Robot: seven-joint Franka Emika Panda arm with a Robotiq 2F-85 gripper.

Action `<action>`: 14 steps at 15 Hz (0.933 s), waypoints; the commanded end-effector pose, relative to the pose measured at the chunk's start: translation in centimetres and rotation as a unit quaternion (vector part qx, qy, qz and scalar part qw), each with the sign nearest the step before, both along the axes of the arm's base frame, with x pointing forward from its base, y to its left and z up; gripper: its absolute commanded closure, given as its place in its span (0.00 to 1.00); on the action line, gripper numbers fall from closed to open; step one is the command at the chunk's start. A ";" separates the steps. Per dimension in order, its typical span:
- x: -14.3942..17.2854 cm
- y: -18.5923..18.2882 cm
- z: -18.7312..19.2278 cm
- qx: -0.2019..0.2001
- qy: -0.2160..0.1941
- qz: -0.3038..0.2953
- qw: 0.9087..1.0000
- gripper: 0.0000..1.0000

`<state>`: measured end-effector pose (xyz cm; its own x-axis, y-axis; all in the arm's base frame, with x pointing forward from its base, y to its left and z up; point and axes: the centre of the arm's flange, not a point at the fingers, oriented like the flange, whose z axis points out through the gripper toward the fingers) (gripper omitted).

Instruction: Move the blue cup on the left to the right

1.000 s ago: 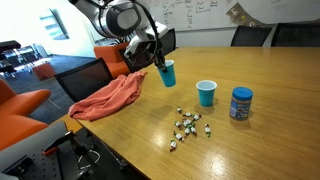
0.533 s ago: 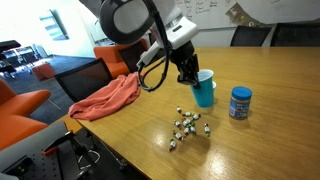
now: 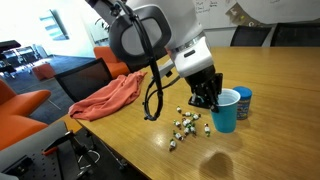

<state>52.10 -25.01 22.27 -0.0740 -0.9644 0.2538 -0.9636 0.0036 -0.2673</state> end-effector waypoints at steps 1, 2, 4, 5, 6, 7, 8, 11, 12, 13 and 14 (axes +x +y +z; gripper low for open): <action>1.4 -1.5 -2.5 0.010 -0.015 -0.051 0.999 0.99; 1.4 -2.0 -3.2 0.013 -0.014 -0.060 0.998 0.99; 1.6 -3.1 -4.6 0.021 -0.011 -0.074 0.997 0.99; 1.7 -3.5 -5.2 0.025 -0.011 -0.080 0.996 0.99; 1.7 -3.9 -5.7 0.027 -0.011 -0.085 0.996 0.99; 1.7 -4.3 -6.3 0.030 -0.010 -0.089 0.996 0.99; 1.8 -4.6 -6.7 0.031 -0.010 -0.092 0.995 0.99; 2.0 -5.1 -7.6 0.036 -0.010 -0.098 0.994 0.99; 2.1 -5.1 -7.9 0.037 -0.010 -0.098 0.994 0.99; 2.2 -5.1 -8.0 0.039 -0.010 -0.097 0.994 0.87; 2.4 -5.0 -8.2 0.040 -0.011 -0.097 0.994 0.69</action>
<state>53.55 -29.75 14.53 -0.2451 -0.9504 0.1913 -0.9471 0.1926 -0.2567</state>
